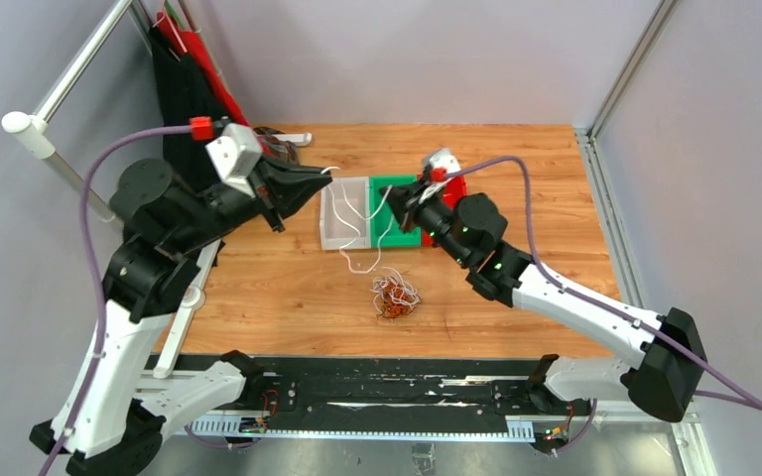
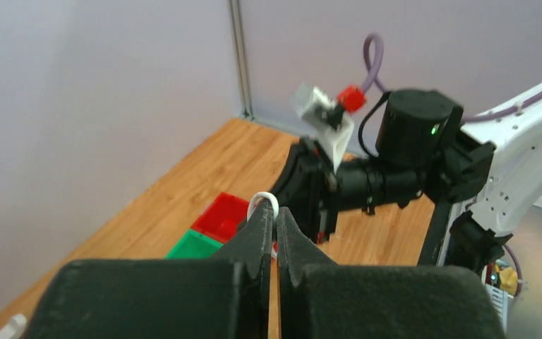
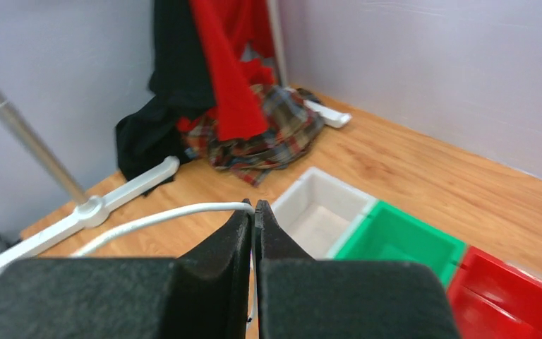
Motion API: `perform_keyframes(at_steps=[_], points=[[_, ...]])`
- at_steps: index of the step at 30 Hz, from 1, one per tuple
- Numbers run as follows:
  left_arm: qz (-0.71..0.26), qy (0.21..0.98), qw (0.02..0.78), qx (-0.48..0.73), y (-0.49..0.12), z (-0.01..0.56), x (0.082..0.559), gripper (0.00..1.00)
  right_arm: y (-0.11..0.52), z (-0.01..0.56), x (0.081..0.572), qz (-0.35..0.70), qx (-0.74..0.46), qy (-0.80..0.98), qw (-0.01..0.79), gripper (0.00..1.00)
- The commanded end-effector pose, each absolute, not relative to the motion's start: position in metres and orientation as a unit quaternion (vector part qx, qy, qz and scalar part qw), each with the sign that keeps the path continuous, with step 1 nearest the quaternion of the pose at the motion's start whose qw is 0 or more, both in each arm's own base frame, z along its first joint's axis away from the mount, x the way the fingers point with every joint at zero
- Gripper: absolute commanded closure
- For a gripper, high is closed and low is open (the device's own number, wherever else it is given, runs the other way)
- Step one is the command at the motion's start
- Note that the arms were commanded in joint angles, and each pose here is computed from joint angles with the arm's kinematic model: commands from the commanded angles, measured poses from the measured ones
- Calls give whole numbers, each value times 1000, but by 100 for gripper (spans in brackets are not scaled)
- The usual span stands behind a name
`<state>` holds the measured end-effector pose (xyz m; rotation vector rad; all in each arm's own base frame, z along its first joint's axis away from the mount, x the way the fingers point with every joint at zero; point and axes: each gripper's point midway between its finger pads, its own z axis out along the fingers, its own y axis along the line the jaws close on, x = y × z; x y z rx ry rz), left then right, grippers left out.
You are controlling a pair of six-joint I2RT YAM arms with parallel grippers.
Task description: Untangle the cables
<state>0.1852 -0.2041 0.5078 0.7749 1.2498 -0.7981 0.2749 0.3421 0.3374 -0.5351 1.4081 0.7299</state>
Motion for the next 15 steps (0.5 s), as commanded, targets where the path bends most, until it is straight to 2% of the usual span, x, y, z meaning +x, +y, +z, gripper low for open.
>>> perform_keyframes(at_steps=[1, 8, 14, 15], points=[[-348, 598, 613, 382, -233, 460, 214, 99, 304, 361, 295, 350, -166, 633, 670, 99], [-314, 639, 556, 429, -290, 418, 258, 99, 241, 366, 340, 331, -75, 657, 673, 99], [-281, 664, 516, 463, -331, 384, 303, 83, 202, 361, 381, 295, -20, 683, 667, 99], [-274, 670, 510, 465, -335, 376, 310, 77, 196, 359, 387, 294, -11, 686, 665, 100]])
